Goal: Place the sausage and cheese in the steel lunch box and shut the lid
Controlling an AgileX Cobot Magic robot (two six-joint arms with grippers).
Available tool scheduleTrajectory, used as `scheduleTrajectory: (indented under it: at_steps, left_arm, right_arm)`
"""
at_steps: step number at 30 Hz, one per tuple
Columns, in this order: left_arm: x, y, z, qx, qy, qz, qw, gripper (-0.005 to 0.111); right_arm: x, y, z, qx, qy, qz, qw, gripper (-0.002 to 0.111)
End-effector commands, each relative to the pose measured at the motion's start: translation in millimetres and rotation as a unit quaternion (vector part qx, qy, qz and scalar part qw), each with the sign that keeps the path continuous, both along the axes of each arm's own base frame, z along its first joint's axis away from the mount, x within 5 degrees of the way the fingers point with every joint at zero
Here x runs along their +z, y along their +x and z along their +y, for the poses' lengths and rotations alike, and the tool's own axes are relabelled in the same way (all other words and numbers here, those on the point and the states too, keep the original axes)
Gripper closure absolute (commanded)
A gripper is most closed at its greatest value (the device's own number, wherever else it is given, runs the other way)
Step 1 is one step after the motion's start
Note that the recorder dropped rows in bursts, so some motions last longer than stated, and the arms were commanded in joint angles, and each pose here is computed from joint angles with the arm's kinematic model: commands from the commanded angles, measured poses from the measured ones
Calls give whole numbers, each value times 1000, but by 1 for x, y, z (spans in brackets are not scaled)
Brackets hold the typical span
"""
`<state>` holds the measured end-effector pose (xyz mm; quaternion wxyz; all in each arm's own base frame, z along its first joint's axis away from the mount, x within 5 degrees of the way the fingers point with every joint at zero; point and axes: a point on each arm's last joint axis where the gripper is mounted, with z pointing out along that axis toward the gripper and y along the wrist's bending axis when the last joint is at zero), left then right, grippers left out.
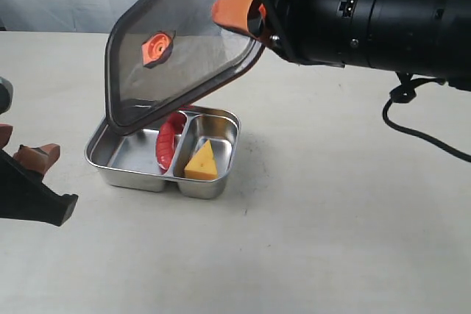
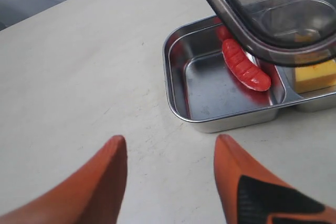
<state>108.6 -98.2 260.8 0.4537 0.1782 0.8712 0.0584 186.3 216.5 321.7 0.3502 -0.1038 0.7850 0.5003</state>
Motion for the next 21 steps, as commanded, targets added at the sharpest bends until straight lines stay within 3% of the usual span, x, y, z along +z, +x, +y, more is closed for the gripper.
scheduleTrajectory:
  at_steps: [1, 5, 10, 17, 21]
  left_arm:
    - [1, -1, 0, -2, -5, -1, 1000, 58]
    - [1, -1, 0, -2, -5, -1, 1000, 58]
    - [1, -1, 0, -2, -5, -1, 1000, 58]
    - [1, -1, 0, -2, -5, -1, 1000, 58]
    - [1, -1, 0, -2, -5, -1, 1000, 58]
  right_arm:
    - [-1, -3, -1, 6, 0, -2, 1000, 109]
    - [-2, 0, -3, -24, 13, 38, 999, 109]
    - [-13, 6, -11, -70, -47, 42, 996, 109]
    - [-15, 0, -8, -11, -88, -4, 996, 109]
    - [-12, -3, -6, 5, -66, -2, 998, 109]
